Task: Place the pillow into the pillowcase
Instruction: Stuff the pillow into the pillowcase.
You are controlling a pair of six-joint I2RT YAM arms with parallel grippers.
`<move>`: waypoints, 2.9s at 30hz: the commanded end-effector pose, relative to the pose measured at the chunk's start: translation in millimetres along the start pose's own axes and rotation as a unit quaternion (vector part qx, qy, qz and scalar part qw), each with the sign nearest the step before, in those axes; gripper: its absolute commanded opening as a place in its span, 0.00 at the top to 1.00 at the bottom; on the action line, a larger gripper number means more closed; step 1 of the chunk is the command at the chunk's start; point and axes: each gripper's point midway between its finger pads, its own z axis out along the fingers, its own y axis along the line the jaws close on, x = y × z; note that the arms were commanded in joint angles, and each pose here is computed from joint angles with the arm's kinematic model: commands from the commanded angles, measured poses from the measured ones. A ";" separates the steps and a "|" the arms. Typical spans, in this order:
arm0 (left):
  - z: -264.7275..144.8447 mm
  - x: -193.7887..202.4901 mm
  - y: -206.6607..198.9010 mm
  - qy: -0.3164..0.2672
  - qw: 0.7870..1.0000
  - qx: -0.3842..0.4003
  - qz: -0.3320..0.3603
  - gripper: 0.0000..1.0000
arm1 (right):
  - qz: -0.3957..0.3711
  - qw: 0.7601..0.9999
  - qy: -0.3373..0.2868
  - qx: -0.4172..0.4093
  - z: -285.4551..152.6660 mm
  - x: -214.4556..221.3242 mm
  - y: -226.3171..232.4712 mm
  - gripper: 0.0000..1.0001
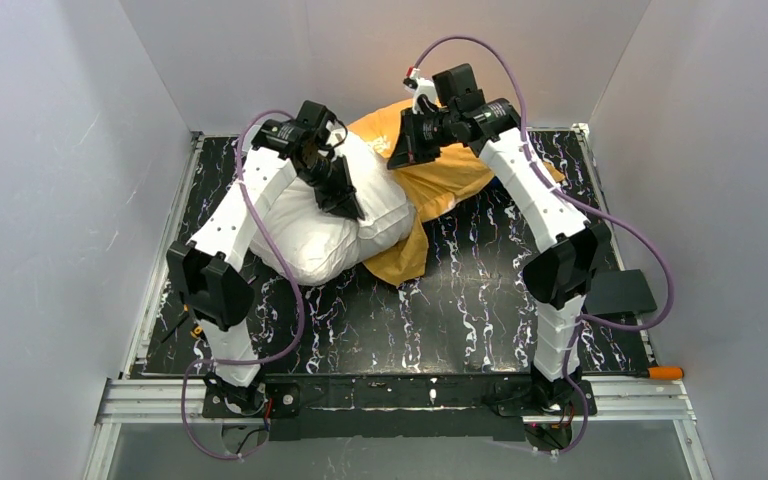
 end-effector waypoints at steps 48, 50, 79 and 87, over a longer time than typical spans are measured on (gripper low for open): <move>-59.8 -75.3 -108.1 -0.087 0.976 0.188 -0.070 1.00 | 0.100 0.994 0.016 0.052 23.4 63.9 -99.6 0.35; -62.3 -77.4 -107.8 -0.088 0.974 0.193 -0.074 1.00 | 0.094 0.996 0.007 0.002 27.0 42.9 -79.1 0.68; -13.8 -106.4 -97.3 -0.027 0.961 0.210 -0.179 1.00 | -0.042 0.806 -0.021 -0.589 -149.4 -55.9 279.3 0.99; -87.7 -104.1 21.2 -0.179 0.967 0.021 -0.182 0.30 | 0.010 0.889 -0.071 -0.453 -64.3 -73.5 211.8 0.95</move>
